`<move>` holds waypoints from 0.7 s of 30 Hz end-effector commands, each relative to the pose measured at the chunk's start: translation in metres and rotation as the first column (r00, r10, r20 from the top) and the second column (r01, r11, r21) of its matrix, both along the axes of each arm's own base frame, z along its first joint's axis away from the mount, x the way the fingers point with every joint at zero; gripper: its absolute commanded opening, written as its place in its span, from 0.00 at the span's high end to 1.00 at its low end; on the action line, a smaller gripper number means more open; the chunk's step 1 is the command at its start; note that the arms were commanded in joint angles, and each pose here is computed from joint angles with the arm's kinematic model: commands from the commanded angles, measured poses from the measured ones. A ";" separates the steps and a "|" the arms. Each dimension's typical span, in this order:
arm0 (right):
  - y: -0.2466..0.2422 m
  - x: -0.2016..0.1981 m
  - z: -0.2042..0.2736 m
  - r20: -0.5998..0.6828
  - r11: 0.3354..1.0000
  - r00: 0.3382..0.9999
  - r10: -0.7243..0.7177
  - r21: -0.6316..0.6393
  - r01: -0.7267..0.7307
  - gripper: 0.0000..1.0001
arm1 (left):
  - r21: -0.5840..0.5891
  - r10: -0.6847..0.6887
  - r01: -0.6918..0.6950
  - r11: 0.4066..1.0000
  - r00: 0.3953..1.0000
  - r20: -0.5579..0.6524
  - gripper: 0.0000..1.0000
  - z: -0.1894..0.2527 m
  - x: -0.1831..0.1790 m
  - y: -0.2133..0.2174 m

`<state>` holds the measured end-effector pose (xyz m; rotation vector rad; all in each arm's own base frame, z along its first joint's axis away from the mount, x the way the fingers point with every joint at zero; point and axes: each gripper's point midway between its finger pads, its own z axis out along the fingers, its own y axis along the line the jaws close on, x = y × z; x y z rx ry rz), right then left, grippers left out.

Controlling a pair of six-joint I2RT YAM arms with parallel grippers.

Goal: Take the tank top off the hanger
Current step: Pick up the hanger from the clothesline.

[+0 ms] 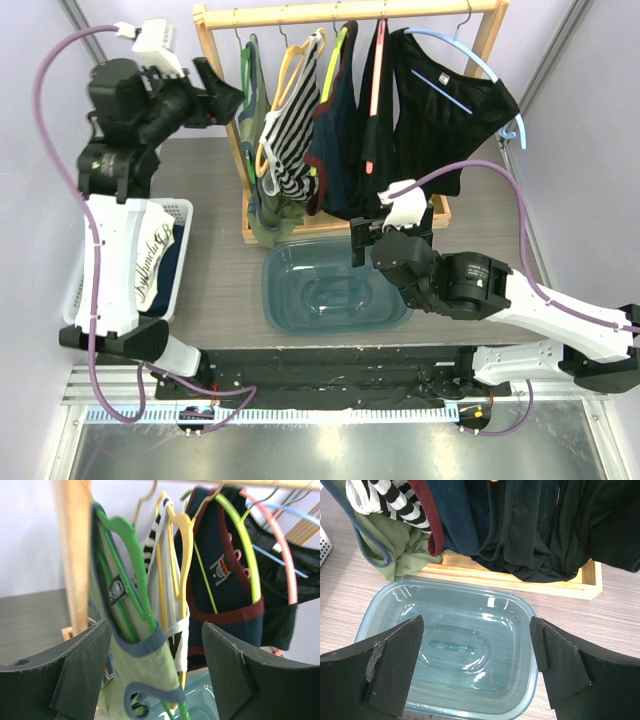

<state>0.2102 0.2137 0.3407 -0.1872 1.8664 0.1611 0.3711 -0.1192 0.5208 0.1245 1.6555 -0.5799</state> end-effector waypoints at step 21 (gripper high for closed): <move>0.001 -0.009 -0.020 -0.052 0.990 0.999 -0.001 0.139 0.008 0.14 | 0.165 0.227 -0.244 0.956 0.967 0.116 0.41 -0.019 0.079 -0.022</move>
